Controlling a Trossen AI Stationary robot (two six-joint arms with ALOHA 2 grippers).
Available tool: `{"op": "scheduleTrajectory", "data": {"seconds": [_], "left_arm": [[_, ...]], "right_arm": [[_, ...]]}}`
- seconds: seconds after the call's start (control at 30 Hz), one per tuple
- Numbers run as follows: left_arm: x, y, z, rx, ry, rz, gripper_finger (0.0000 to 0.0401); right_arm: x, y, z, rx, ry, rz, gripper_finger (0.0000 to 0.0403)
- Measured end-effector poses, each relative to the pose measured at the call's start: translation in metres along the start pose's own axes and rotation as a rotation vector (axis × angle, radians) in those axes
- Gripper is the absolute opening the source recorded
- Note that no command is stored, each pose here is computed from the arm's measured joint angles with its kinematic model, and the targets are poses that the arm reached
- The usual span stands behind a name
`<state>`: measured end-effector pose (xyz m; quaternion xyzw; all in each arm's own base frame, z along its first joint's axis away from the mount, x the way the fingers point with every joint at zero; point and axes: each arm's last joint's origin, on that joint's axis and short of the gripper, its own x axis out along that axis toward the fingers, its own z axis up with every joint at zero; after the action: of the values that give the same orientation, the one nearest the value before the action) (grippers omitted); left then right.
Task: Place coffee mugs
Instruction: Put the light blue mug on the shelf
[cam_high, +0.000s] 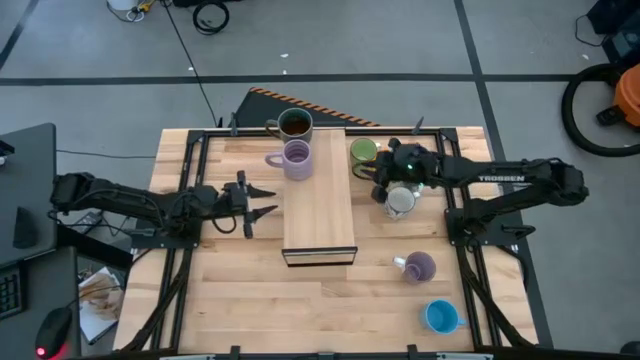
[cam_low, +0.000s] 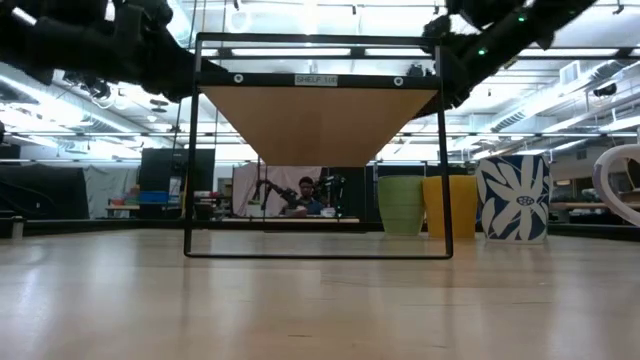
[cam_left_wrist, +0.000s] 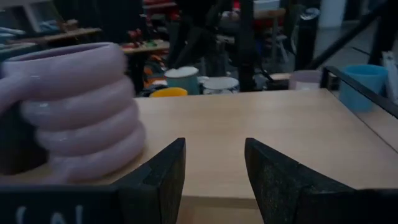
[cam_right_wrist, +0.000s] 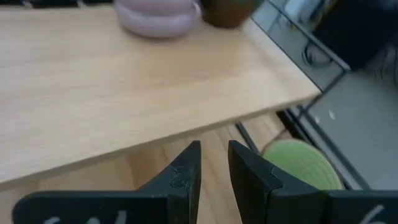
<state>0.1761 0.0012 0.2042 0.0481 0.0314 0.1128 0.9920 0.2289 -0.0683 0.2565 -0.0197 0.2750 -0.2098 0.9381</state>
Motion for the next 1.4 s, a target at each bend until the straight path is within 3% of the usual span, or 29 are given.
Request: {"op": "scheduleTrajectory", "data": {"seconds": [0.33,0.7,1.1,1.27,1.4], "left_arm": [[-0.014,0.004,-0.013,-0.034,-0.065,0.058,0.0171],[-0.021,0.007,-0.009,-0.033,-0.080,0.075,0.0171],[-0.026,0.010,-0.008,-0.016,-0.069,0.138,0.0171],[-0.026,0.011,-0.008,-0.017,-0.065,0.176,0.0171],[-0.026,0.011,-0.007,-0.008,-0.070,0.177,0.0171]], "right_arm": [[0.001,-0.009,0.014,0.037,0.250,-0.032,0.0109],[-0.013,-0.013,0.014,0.101,0.546,-0.093,0.0145],[-0.022,-0.058,-0.007,0.415,0.727,-0.385,0.0151],[-0.023,-0.077,-0.012,0.568,0.748,-0.349,0.0151],[-0.022,-0.087,-0.015,0.618,0.747,-0.369,0.0151]]}}
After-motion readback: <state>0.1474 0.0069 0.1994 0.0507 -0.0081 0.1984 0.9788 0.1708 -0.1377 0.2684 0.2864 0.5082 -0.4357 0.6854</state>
